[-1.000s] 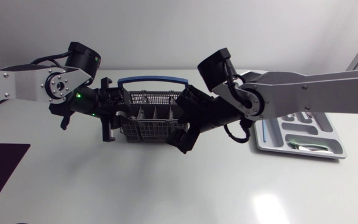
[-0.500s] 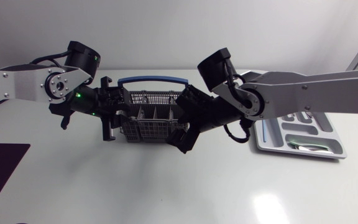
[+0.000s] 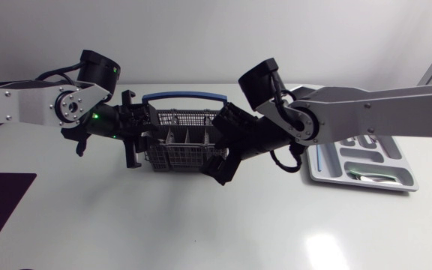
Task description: Unload the cutlery basket into the drawer organizer.
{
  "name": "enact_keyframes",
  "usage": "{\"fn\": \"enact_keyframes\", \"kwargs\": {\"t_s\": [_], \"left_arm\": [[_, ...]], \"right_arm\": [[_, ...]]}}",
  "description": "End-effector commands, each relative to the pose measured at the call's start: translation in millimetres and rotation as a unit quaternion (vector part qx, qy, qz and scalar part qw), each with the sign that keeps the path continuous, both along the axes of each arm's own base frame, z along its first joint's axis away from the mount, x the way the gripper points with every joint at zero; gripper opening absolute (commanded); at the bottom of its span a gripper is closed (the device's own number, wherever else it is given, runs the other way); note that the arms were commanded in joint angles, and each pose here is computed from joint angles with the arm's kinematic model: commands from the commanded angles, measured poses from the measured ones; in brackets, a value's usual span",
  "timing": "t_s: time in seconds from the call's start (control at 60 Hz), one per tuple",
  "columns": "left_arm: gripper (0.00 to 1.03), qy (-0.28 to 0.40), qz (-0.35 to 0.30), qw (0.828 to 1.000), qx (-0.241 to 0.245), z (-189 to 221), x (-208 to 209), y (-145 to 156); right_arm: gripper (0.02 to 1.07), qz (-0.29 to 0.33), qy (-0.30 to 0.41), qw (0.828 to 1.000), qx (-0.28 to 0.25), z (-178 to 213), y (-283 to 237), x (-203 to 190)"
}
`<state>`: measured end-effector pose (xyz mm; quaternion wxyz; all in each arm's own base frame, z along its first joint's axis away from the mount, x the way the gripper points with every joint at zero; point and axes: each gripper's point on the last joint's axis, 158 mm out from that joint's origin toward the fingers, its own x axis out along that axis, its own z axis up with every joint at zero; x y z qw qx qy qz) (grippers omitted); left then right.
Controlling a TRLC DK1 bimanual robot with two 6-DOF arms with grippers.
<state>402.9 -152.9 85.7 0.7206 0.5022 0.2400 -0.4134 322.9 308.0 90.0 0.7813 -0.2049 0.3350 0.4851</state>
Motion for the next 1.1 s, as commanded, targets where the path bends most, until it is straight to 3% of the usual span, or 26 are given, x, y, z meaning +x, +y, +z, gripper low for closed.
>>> {"fn": "enact_keyframes", "kwargs": {"t_s": [0.0, 0.35, 1.083], "left_arm": [[0.41, 0.007, -0.011, 1.000, 0.002, -9, -8, -2], [0.41, -0.012, -0.013, 1.000, 0.007, -15, -4, -11], [0.41, -0.047, 0.024, 0.994, 0.095, -17, 23, 20]], "right_arm": [[1.02, -0.005, 0.025, 1.000, -0.009, -19, 0, -8], [1.02, -0.005, 0.025, 1.000, -0.009, -20, 0, -9], [1.02, -0.001, 0.027, 1.000, -0.012, -24, 0, -11]]}}
